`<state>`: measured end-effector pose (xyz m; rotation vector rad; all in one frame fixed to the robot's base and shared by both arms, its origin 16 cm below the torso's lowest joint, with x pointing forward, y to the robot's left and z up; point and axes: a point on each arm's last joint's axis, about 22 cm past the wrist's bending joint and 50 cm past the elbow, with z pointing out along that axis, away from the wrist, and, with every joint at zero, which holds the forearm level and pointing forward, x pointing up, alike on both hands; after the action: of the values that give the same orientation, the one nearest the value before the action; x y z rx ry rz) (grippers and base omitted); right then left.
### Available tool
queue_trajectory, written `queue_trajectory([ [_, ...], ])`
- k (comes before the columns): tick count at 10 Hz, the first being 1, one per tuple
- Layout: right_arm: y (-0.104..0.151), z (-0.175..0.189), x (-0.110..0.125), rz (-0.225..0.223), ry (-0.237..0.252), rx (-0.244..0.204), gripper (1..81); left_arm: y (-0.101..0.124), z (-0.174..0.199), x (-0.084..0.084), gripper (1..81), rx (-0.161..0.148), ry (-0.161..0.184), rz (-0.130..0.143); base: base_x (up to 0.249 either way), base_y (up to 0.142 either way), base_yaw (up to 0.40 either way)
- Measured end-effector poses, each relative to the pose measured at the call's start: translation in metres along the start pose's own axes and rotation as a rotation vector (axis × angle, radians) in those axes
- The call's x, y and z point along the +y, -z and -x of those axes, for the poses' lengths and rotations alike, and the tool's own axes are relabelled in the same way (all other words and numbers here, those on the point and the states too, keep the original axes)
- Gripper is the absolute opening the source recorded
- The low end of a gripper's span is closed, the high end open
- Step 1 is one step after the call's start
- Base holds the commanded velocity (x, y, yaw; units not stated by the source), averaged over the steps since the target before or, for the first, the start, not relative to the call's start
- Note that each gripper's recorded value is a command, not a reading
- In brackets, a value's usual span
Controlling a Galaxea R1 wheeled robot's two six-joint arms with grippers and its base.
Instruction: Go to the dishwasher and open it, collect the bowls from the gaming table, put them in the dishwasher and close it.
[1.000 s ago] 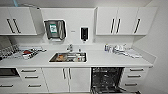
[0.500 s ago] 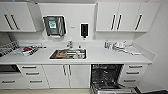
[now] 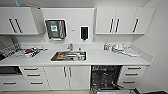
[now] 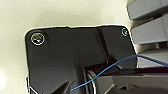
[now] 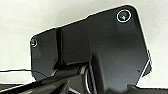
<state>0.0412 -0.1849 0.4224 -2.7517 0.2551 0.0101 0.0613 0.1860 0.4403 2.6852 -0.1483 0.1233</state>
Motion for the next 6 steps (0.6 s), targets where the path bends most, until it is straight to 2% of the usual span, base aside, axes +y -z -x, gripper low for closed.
queue_trajectory([
  [2, 0.003, 0.007, 0.001, 0.000, 0.006, 0.010, 81.1, 0.004, 0.010, 0.003, 81.1, 0.004, -0.002, -0.001, 0.000, 0.000, 0.000],
  [6, 0.005, 0.037, 0.005, 0.004, -0.004, -0.017, 81.1, 0.006, 0.040, 0.006, 81.1, -0.022, 0.010, 0.001, 0.000, 0.000, 0.000],
])
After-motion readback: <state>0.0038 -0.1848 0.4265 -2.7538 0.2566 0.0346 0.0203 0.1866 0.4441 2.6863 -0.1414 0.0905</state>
